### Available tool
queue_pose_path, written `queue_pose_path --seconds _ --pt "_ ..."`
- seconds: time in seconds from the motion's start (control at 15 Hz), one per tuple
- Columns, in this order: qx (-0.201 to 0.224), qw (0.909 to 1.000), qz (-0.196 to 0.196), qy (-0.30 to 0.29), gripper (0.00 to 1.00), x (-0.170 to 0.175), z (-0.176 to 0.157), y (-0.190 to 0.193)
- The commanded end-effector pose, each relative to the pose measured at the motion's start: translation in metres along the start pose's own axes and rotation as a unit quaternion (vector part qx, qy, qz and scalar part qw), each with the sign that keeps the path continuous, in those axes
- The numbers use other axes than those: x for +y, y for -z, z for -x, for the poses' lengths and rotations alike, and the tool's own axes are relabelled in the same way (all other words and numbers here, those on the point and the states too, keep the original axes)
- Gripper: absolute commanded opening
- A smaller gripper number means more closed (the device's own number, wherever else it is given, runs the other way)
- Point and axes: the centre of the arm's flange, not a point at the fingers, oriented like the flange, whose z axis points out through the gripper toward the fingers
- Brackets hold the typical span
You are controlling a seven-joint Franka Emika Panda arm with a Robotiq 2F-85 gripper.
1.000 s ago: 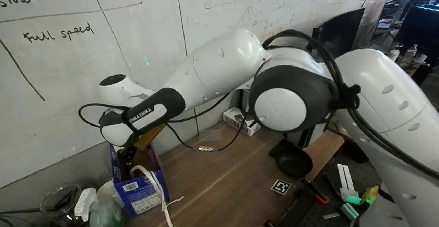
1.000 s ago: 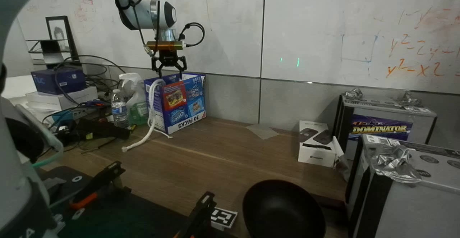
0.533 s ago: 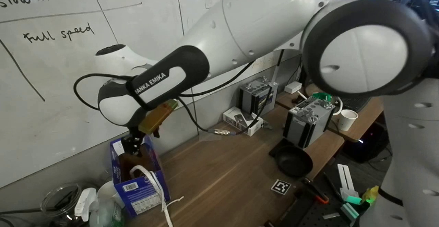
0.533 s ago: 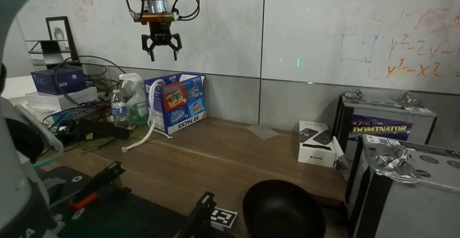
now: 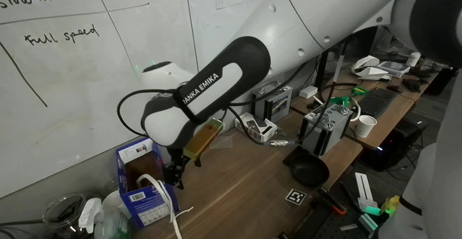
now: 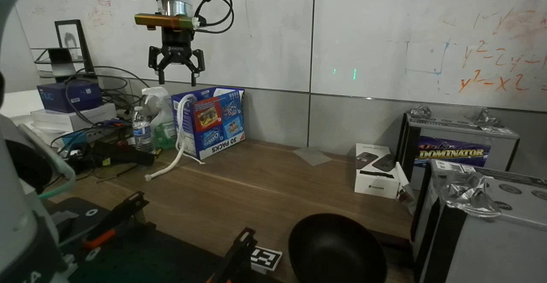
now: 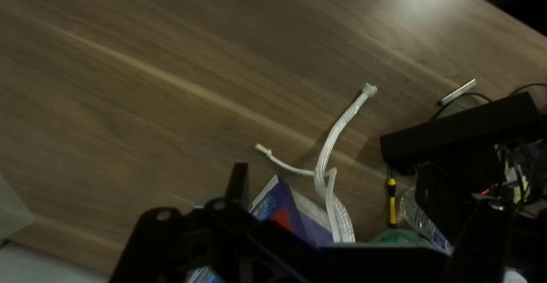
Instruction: Pick the ropes and put them in the box
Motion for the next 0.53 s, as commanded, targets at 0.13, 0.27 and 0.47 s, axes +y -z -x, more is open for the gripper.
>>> queue_pose_path --seconds 0.13,0.27,0.47 --pt "0.032 0.9975 -0.057 0.029 1.0 0.004 0.062 -0.07" --pt "0.05 0.9958 -0.067 0.038 1.0 0.004 0.064 -0.095" --pt "0.082 0.9929 -0.06 0.061 1.0 -0.002 0.059 -0.119"
